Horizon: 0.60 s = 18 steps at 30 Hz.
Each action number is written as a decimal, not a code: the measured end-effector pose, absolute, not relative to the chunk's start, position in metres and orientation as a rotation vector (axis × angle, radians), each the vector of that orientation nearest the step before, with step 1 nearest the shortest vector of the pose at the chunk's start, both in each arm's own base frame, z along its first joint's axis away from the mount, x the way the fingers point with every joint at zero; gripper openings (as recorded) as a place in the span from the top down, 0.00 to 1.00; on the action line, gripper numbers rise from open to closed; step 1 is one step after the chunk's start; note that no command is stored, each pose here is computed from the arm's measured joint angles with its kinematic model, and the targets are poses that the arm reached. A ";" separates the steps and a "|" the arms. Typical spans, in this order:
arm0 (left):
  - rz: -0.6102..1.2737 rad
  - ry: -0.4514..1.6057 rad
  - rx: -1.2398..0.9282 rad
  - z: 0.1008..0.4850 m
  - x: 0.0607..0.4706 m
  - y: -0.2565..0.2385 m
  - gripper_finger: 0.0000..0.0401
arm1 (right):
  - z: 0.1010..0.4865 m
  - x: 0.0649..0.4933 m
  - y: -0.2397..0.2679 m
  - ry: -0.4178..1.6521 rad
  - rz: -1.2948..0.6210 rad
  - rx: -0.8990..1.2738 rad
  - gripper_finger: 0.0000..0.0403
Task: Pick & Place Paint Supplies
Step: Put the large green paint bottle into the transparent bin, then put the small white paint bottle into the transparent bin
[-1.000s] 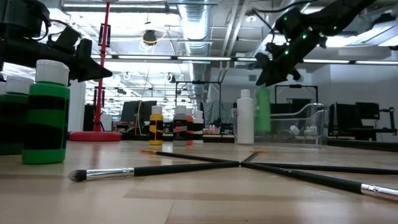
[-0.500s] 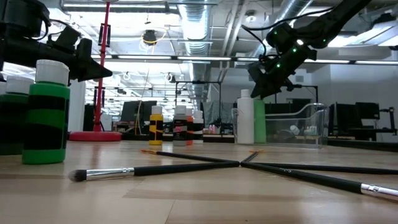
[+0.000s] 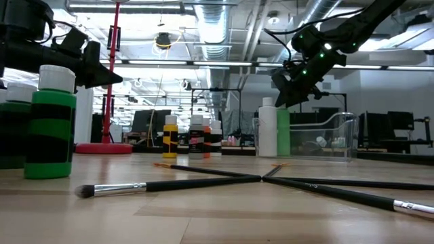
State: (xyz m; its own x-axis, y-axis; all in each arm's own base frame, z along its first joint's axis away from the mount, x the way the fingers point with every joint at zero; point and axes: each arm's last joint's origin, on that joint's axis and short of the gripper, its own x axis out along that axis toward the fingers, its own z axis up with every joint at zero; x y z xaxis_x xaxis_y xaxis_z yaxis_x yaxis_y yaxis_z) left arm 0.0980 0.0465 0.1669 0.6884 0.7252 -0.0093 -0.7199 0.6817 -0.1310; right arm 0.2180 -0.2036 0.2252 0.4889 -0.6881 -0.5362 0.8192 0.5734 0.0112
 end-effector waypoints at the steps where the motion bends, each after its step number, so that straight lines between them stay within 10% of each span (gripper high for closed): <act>1: 0.811 -0.045 -0.128 0.167 0.098 0.046 0.98 | 0.225 0.218 -0.204 0.517 -0.932 0.287 0.64; 18: 0.811 -0.048 -0.128 0.167 0.098 0.046 0.98 | 0.297 0.221 -0.181 0.306 -0.862 0.195 0.38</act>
State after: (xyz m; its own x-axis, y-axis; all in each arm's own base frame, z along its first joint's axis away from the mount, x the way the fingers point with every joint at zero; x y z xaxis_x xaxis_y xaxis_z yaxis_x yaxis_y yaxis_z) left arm 0.0980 0.0465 0.1672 0.6882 0.7255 -0.0066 -0.7197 0.6815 -0.1324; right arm 0.2214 -0.1809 0.2968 0.6111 -0.7141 -0.3415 0.7695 0.6371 0.0447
